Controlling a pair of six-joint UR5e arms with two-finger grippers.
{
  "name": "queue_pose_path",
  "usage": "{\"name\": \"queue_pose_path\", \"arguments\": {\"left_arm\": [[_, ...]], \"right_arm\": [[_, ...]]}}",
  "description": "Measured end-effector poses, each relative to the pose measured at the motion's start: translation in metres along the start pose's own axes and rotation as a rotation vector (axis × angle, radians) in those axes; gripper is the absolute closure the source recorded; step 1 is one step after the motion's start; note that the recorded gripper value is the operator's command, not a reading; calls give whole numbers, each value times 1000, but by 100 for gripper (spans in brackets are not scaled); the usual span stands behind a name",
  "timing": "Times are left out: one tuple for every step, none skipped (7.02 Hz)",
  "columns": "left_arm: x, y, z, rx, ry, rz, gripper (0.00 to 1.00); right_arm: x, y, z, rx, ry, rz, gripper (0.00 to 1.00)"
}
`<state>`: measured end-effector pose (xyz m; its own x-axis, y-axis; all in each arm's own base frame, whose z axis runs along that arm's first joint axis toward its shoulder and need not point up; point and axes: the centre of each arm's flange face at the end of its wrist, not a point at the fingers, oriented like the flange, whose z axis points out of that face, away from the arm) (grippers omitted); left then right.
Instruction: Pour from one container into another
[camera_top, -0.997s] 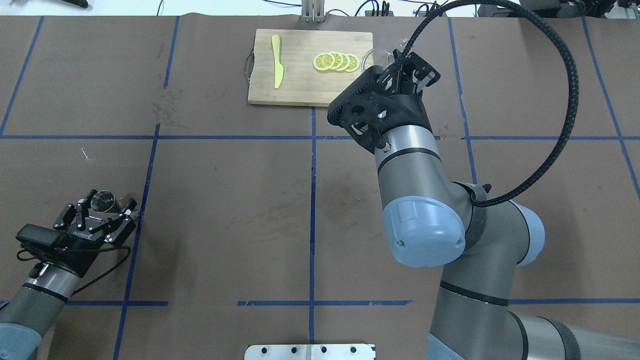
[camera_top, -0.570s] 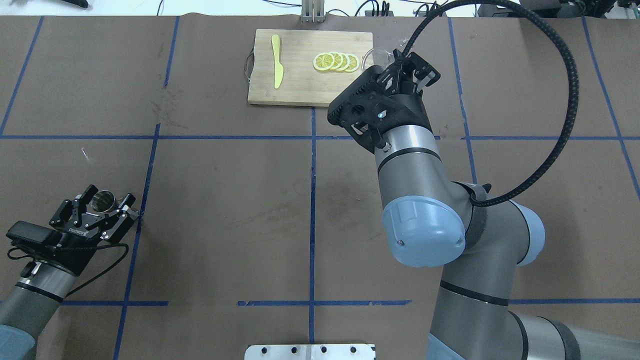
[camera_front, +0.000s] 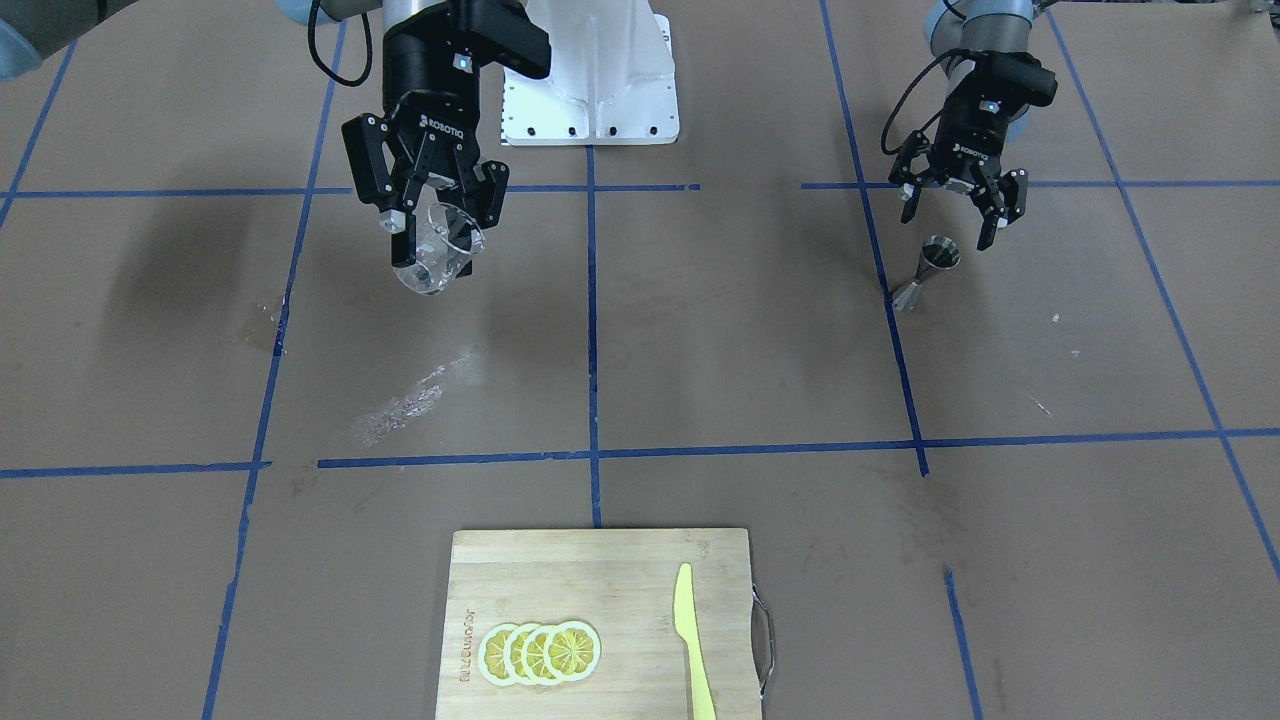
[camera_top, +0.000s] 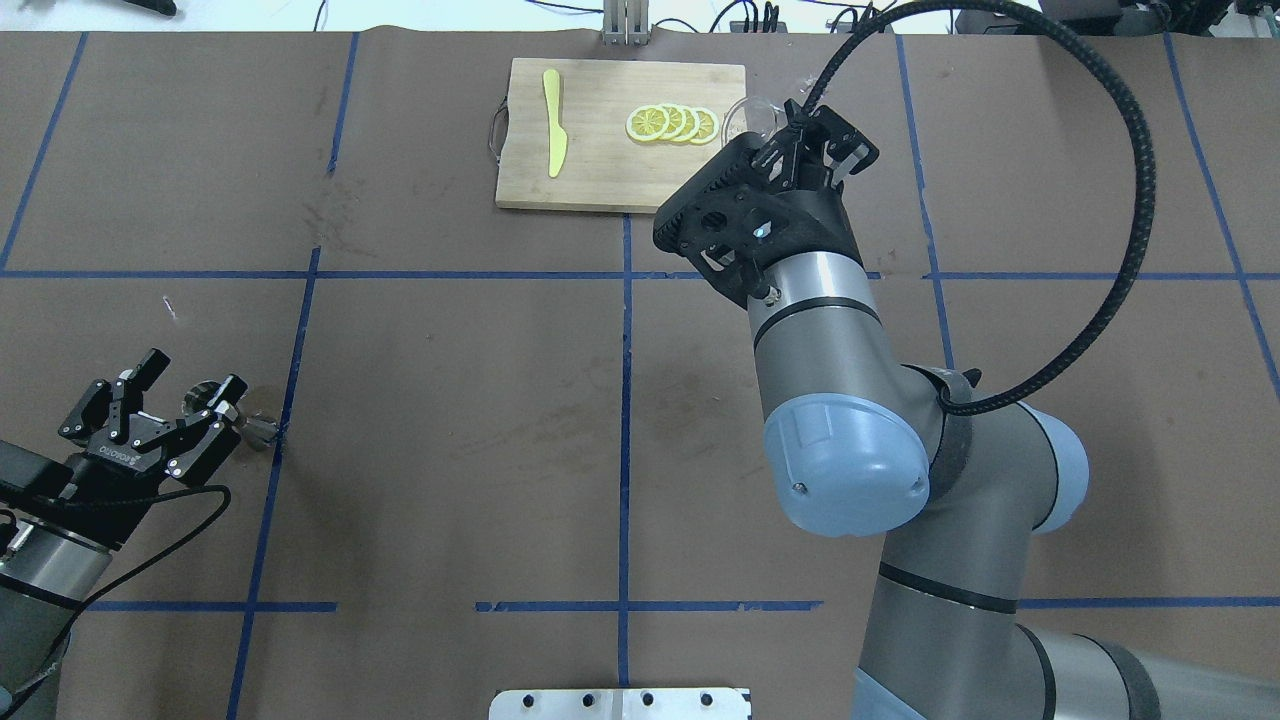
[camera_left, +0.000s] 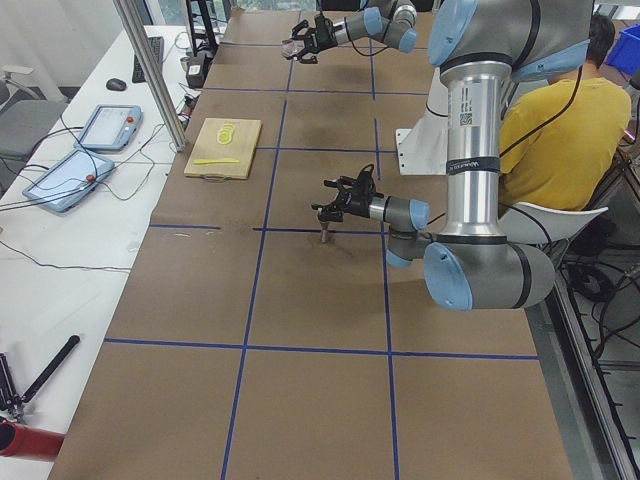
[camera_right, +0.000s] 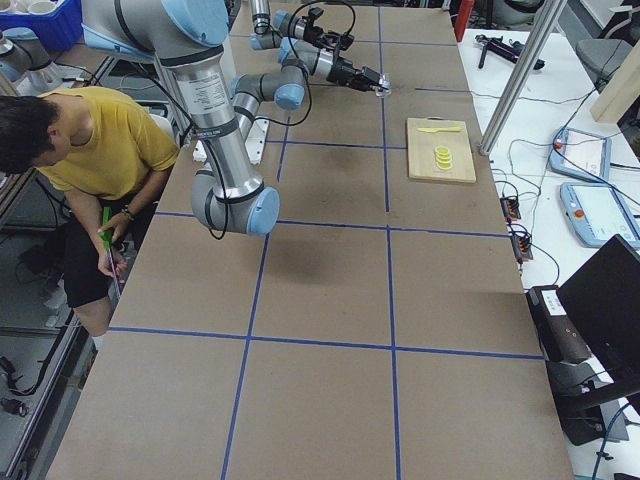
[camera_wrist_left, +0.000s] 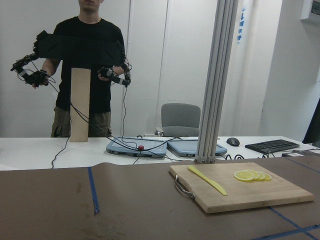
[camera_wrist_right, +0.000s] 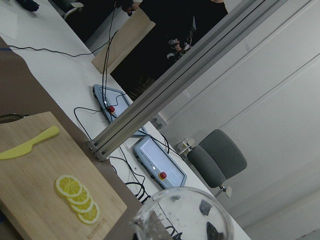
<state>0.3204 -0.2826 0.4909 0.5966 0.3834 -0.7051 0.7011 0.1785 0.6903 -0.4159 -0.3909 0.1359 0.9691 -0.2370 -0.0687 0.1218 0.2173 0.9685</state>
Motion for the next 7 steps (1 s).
{"name": "queue_pose_path", "arguments": {"left_arm": [[-17, -12, 11, -28, 36, 55, 1], [-37, -25, 25, -71, 63, 129, 1], [-62, -42, 41, -133, 87, 218, 1], [-91, -59, 55, -213, 102, 298, 1], [-122, -77, 65, -313, 111, 347, 1], [-152, -95, 68, -405, 117, 364, 1], [-186, -118, 67, -496, 118, 389, 1]], "right_arm": [[0, 0, 0, 0, 0, 1, 100], [1, 0, 0, 0, 0, 4, 100], [1, 0, 0, 0, 0, 8, 100], [1, 0, 0, 1, 1, 11, 100], [2, -1, 0, 1, 1, 15, 100], [2, -1, 0, 3, 1, 19, 100], [2, -1, 0, 4, 1, 21, 100]]}}
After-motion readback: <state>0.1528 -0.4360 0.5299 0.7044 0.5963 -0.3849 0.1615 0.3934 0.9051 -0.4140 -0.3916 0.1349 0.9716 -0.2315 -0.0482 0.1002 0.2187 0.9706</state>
